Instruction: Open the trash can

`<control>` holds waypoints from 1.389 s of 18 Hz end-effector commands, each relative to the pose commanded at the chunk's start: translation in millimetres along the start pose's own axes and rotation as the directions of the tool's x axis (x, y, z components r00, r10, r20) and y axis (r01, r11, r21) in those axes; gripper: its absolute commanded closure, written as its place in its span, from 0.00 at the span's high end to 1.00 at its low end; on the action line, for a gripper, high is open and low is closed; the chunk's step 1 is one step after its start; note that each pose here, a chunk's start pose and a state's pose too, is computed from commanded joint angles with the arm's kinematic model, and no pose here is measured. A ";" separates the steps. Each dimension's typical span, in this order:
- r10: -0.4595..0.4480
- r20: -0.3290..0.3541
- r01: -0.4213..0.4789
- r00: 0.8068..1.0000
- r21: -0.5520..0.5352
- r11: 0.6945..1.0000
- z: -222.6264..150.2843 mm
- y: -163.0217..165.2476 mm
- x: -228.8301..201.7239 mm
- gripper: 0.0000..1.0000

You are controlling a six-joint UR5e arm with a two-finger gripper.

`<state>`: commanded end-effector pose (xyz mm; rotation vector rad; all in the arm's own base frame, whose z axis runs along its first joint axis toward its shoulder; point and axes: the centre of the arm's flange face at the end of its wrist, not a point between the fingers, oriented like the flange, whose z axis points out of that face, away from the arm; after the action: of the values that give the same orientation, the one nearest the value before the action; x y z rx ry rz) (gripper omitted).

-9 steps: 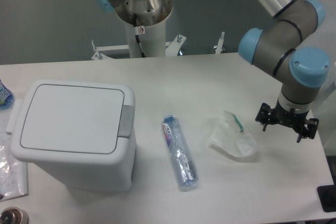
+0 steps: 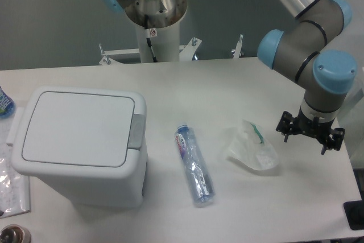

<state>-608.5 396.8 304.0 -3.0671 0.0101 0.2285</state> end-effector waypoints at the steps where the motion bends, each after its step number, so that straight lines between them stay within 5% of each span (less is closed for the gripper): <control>1: -0.002 -0.001 0.002 1.000 0.001 1.000 0.0 -0.1 0.1 1.00; 6: -0.070 -0.011 0.070 0.997 0.001 0.998 1.0 0.1 1.8 1.00; 9: -0.210 -0.005 0.210 0.978 0.015 0.978 -3.8 -15.7 10.3 1.00; 14: -0.290 0.023 0.287 0.957 0.088 0.954 -17.2 -27.3 6.5 1.00; 18: -0.446 -0.080 0.453 0.892 0.170 0.875 -24.1 -49.2 17.6 1.00; 25: -0.461 -0.239 0.518 0.855 0.352 0.779 -107.8 -89.1 54.9 1.00</control>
<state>-537.2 478.5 408.1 -2.5425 -0.6479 -0.0245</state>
